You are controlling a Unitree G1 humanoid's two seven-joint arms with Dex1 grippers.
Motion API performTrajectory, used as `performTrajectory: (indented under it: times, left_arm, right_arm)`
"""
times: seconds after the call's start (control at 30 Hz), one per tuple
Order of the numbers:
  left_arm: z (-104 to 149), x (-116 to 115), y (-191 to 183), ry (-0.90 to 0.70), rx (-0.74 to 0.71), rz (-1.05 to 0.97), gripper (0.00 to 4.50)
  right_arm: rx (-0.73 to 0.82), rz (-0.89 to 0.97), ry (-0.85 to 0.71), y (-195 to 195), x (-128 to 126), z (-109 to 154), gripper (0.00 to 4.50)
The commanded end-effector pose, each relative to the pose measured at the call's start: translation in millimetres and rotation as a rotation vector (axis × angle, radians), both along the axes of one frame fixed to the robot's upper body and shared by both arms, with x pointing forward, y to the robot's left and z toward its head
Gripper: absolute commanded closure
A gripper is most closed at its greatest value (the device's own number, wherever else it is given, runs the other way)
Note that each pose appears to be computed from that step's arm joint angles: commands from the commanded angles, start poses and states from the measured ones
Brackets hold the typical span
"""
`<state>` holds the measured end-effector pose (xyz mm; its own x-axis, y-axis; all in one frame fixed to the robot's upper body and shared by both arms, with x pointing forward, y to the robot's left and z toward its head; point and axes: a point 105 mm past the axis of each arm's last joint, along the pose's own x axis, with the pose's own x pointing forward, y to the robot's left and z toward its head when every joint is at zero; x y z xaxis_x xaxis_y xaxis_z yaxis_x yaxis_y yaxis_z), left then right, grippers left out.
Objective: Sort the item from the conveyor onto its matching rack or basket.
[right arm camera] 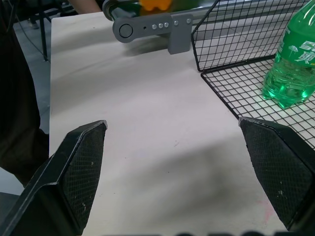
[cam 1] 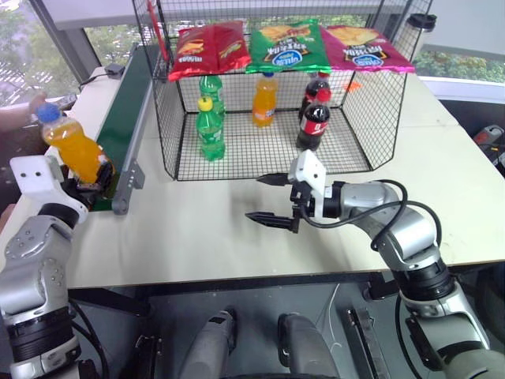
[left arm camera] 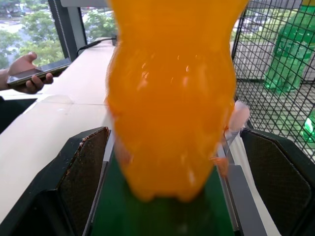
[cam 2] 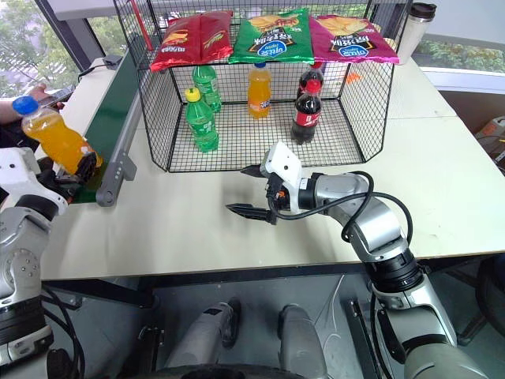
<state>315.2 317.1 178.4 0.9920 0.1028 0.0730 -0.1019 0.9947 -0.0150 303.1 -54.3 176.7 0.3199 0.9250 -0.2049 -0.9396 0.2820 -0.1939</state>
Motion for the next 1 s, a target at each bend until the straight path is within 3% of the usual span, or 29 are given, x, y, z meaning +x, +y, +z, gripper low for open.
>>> performTrajectory:
  times: [0.03, 0.13, 0.17, 0.3, 0.43, 0.63, 0.87, 1.0]
  left_arm:
    - [6, -2, -10, -0.02, 0.036, -0.06, 0.0]
    - [13, -4, -23, -0.069, -0.011, -0.153, 1.36]
    - [17, -4, -26, -0.083, -0.035, -0.175, 1.59]
    - [44, 0, -45, -0.142, -0.098, -0.282, 1.6]
    - [50, 0, -85, -0.093, -0.1, -0.514, 1.6]
    - [16, -11, -167, 0.099, 0.026, -0.937, 1.6]
    - [-30, -14, -220, 0.179, 0.203, -1.168, 1.6]
    - [-33, -16, -238, 0.15, 0.243, -1.248, 1.6]
  right_arm:
    - [0.015, 0.009, -0.045, 0, -3, 10, 0.05]
    - [0.012, 0.007, -0.045, 0, -2, 10, 0.0]
    - [0.011, 0.006, -0.046, -1, -2, 10, 0.0]
    - [0.01, 0.006, -0.047, -1, -2, 11, 0.0]
    - [0.015, 0.001, -0.049, -2, -1, 13, 0.0]
    - [0.046, -0.005, -0.057, 0, 2, 21, 0.0]
    - [0.049, -0.017, -0.064, 0, 1, 26, 0.0]
    - [0.047, -0.021, -0.064, 0, 1, 28, 0.0]
